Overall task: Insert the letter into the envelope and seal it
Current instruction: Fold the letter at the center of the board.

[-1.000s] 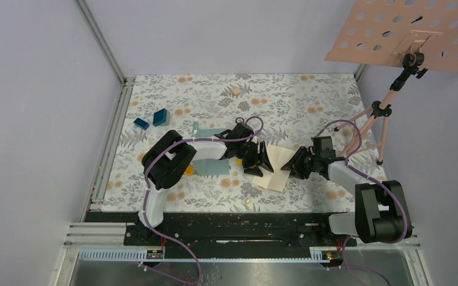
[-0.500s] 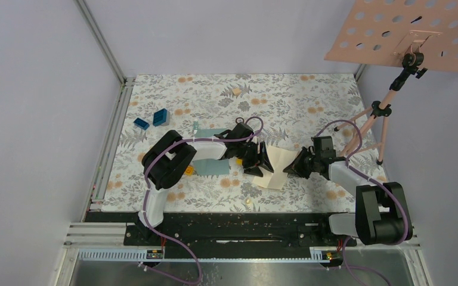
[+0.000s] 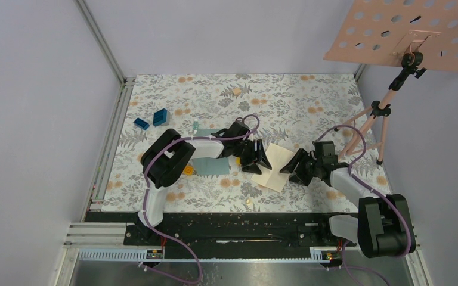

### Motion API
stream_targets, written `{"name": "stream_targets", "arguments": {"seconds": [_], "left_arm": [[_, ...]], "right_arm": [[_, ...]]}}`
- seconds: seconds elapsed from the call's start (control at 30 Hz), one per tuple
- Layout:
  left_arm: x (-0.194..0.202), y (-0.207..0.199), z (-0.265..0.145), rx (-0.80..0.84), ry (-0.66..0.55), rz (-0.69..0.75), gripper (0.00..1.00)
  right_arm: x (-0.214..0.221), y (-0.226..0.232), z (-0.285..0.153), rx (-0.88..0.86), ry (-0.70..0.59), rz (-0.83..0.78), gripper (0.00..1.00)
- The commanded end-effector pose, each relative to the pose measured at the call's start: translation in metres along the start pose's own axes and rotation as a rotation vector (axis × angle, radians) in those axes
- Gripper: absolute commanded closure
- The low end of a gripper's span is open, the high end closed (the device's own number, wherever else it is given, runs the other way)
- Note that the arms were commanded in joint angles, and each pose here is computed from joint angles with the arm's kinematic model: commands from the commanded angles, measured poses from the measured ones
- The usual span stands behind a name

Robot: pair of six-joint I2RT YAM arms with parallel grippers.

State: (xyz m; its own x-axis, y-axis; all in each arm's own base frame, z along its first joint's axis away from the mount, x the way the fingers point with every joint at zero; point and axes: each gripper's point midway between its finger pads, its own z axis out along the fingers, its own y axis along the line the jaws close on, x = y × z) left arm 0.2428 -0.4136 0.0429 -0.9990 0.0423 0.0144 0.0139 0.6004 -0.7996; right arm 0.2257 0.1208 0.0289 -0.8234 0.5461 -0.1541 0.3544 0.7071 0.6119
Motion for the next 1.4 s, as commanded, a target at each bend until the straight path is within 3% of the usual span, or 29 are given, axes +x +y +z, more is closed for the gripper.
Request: {"name": "stream_targets", "arguments": {"seconds": [0.0, 0.2, 0.43, 0.57, 0.67, 0.77, 0.87, 1.03, 1.07, 1.1, 1.13, 1.23, 1.37], "left_arm": [[0.0, -0.001, 0.004, 0.047, 0.006, -0.021, 0.41], [-0.002, 0.001, 0.006, 0.045, -0.014, -0.044, 0.41], [0.0, 0.003, 0.002, 0.038, -0.025, -0.053, 0.41], [0.008, 0.001, -0.004, 0.057, -0.013, -0.059, 0.41], [0.025, -0.005, -0.019, 0.092, 0.014, -0.042, 0.41], [0.041, -0.03, -0.044, 0.189, 0.035, 0.027, 0.4], [0.035, -0.039, -0.061, 0.156, 0.0, 0.087, 0.39], [-0.003, -0.042, -0.069, 0.076, -0.058, 0.127, 0.39], [-0.012, -0.044, -0.07, 0.075, -0.067, 0.124, 0.39], [-0.019, -0.045, -0.068, 0.077, -0.071, 0.123, 0.39], [-0.026, -0.046, -0.066, 0.077, -0.071, 0.123, 0.39], [-0.042, -0.053, -0.059, 0.077, -0.074, 0.128, 0.39], [-0.069, -0.06, -0.045, 0.081, -0.105, 0.127, 0.4]], "right_arm": [[0.011, 0.011, 0.002, -0.065, 0.041, 0.049, 0.36], [0.02, 0.016, 0.006, -0.139, 0.044, 0.096, 0.39], [0.019, 0.031, 0.001, -0.214, 0.022, 0.097, 0.65], [0.011, 0.035, -0.003, -0.178, 0.015, 0.034, 0.88], [0.01, 0.041, -0.009, -0.171, 0.06, -0.058, 0.93], [0.016, 0.051, -0.013, -0.18, 0.19, -0.154, 0.99], [0.013, 0.059, -0.018, -0.155, 0.299, -0.226, 0.98], [-0.003, 0.038, -0.02, 0.06, 0.39, -0.291, 0.85], [-0.01, 0.034, -0.019, 0.105, 0.381, -0.308, 0.78], [-0.015, 0.028, -0.018, 0.15, 0.369, -0.315, 0.61], [-0.019, 0.024, -0.017, 0.177, 0.352, -0.319, 0.55], [-0.018, 0.028, -0.01, 0.133, 0.328, -0.292, 0.46], [-0.01, 0.03, 0.0, 0.068, 0.296, -0.238, 0.41]]}}
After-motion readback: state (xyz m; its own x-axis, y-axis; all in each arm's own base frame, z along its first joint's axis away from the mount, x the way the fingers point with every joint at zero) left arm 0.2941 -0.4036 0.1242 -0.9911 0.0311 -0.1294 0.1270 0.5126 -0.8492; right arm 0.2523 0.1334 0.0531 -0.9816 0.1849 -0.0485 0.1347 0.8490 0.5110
